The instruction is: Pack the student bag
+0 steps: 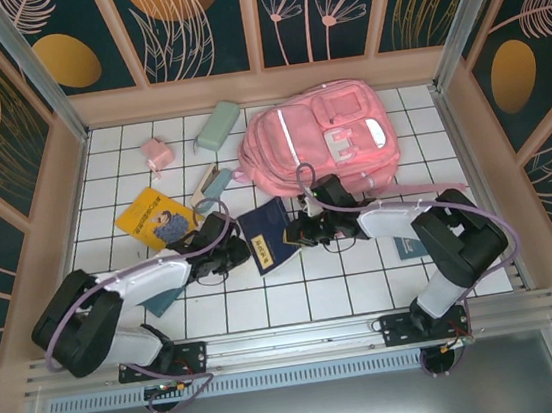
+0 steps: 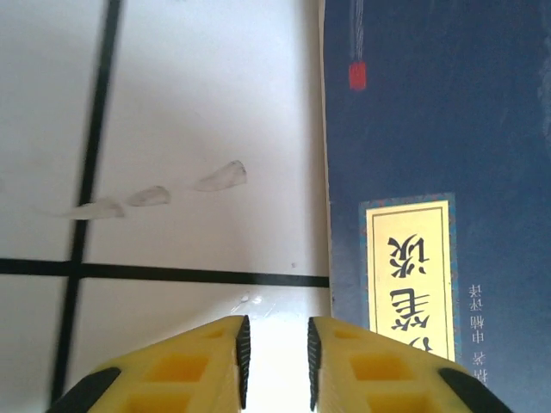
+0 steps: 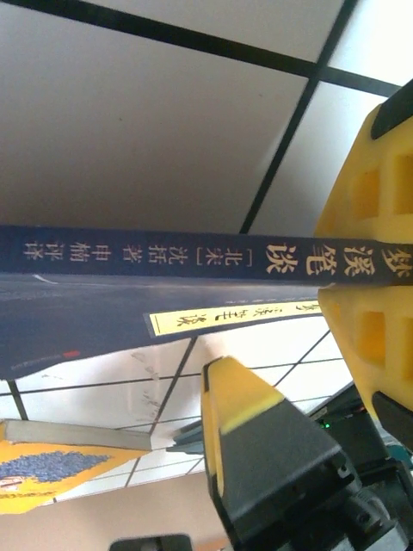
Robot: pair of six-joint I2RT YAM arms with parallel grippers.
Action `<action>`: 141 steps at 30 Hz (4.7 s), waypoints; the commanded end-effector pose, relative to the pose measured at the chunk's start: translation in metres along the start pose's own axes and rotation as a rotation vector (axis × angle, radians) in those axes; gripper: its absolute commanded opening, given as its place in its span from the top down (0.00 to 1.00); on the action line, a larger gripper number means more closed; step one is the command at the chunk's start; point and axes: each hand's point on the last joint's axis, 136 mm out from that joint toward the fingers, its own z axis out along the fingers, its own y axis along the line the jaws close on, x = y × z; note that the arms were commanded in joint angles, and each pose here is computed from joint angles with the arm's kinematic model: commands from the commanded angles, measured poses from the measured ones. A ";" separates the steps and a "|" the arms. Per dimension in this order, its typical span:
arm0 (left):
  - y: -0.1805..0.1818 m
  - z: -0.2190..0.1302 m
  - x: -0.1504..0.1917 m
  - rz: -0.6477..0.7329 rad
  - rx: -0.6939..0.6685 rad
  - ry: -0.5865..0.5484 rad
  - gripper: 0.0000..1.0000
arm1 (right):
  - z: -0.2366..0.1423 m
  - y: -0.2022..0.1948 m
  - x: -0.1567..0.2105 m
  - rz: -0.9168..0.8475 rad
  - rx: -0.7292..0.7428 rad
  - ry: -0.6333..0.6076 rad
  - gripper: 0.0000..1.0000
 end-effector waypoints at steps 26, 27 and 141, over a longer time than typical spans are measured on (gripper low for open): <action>-0.139 -0.097 -0.089 -0.179 0.775 -0.100 0.09 | -0.138 0.169 -0.085 -0.272 -0.498 -0.324 1.00; -0.141 -0.098 -0.090 -0.180 0.792 -0.097 0.09 | -0.141 0.171 -0.087 -0.264 -0.516 -0.332 1.00; -0.170 -0.057 -0.209 -0.079 0.772 -0.243 1.00 | -0.168 0.168 -0.263 -0.381 0.173 -0.543 1.00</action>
